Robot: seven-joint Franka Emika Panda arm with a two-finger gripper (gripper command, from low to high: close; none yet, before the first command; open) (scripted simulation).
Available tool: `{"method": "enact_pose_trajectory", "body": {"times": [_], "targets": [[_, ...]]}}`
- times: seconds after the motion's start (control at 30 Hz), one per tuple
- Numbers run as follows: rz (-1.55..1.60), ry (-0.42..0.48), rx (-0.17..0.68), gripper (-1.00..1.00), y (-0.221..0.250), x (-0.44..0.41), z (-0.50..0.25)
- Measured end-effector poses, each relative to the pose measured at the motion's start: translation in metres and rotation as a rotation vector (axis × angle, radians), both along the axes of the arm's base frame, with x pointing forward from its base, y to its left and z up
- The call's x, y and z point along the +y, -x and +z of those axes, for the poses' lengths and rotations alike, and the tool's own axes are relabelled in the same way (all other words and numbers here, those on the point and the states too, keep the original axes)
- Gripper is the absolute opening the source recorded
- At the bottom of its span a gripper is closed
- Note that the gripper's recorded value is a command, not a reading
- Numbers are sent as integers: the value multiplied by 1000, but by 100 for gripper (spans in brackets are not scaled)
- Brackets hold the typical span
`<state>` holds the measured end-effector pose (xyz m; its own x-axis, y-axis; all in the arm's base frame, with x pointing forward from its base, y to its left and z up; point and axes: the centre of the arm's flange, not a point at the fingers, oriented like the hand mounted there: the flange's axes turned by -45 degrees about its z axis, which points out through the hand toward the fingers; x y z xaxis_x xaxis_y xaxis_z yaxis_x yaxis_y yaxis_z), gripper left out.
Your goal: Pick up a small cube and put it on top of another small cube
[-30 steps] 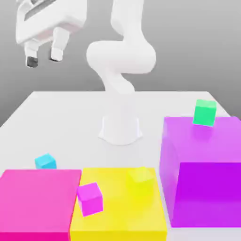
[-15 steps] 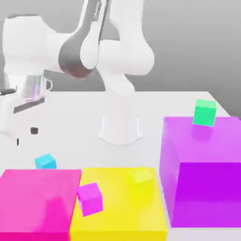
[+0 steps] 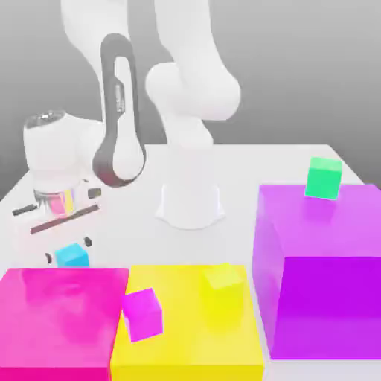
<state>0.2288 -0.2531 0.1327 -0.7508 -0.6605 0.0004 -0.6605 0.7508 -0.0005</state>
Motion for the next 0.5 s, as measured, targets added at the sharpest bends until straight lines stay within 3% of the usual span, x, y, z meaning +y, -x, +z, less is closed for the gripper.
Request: {"method": "enact_pose_trajectory", "body": {"times": [0.23,0.5], "targets": [[0,2,-1,-100,0,0,0],[-3,0,-3,-100,-2,0,60]]}}
